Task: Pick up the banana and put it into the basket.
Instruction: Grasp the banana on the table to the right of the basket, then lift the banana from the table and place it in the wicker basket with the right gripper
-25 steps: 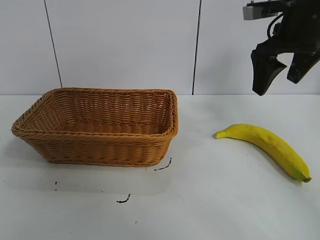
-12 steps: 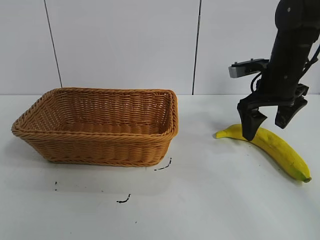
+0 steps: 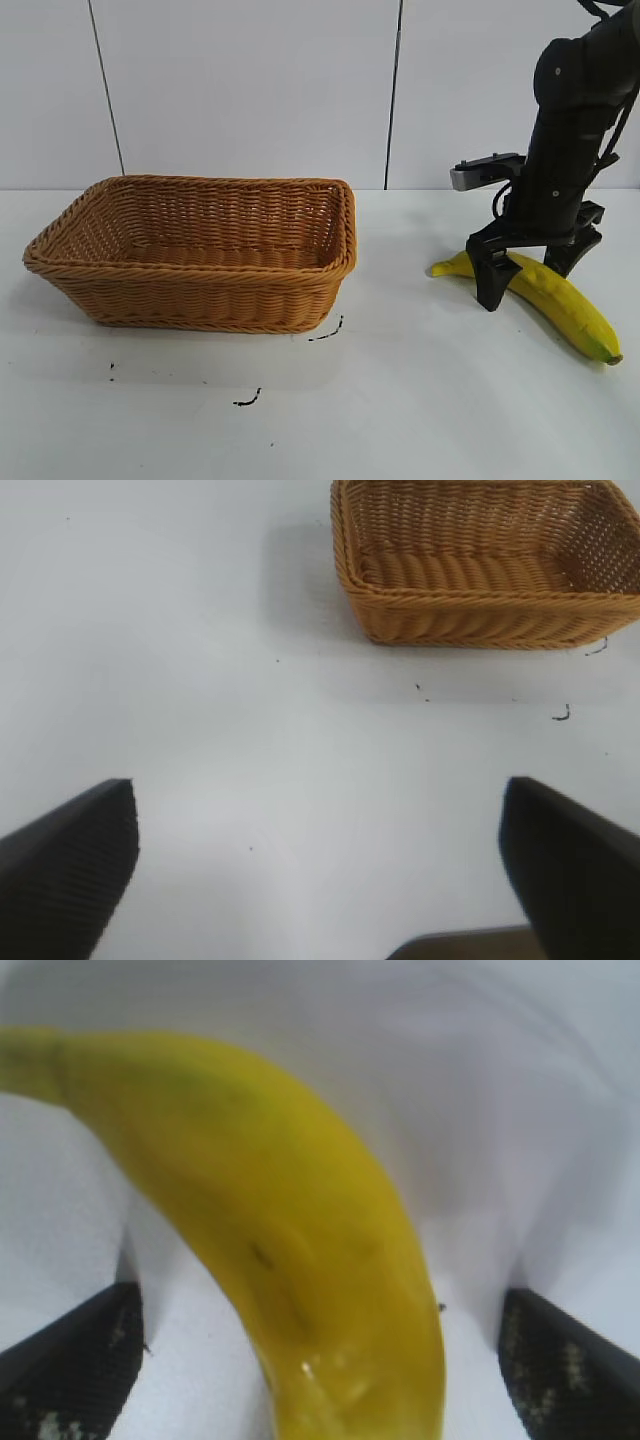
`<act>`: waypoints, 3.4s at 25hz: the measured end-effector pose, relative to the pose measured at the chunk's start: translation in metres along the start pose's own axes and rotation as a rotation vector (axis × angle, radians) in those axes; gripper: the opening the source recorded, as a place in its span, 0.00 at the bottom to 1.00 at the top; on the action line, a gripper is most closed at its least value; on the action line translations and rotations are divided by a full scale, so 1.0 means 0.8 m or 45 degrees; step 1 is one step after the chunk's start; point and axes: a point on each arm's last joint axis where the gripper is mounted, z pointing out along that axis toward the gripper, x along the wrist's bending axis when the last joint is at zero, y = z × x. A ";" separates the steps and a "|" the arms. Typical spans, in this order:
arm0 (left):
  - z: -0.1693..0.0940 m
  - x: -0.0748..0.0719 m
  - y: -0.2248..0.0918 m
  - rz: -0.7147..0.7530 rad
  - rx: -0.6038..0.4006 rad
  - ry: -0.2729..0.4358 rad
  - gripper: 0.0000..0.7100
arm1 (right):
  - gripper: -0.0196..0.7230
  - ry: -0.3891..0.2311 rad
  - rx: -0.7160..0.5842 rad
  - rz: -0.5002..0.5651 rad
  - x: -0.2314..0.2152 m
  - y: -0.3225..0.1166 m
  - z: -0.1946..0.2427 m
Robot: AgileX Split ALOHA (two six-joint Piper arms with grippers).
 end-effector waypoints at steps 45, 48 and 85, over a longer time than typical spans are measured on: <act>0.000 0.000 0.000 0.000 0.000 0.000 0.98 | 0.45 -0.003 -0.408 -0.266 0.131 0.092 -0.210; 0.000 0.000 0.000 0.000 0.000 0.000 0.98 | 0.45 0.011 -0.491 -0.362 0.176 0.105 -0.215; 0.000 0.000 0.000 0.000 0.000 0.000 0.98 | 0.94 -0.103 -0.748 -0.953 0.352 0.149 -0.076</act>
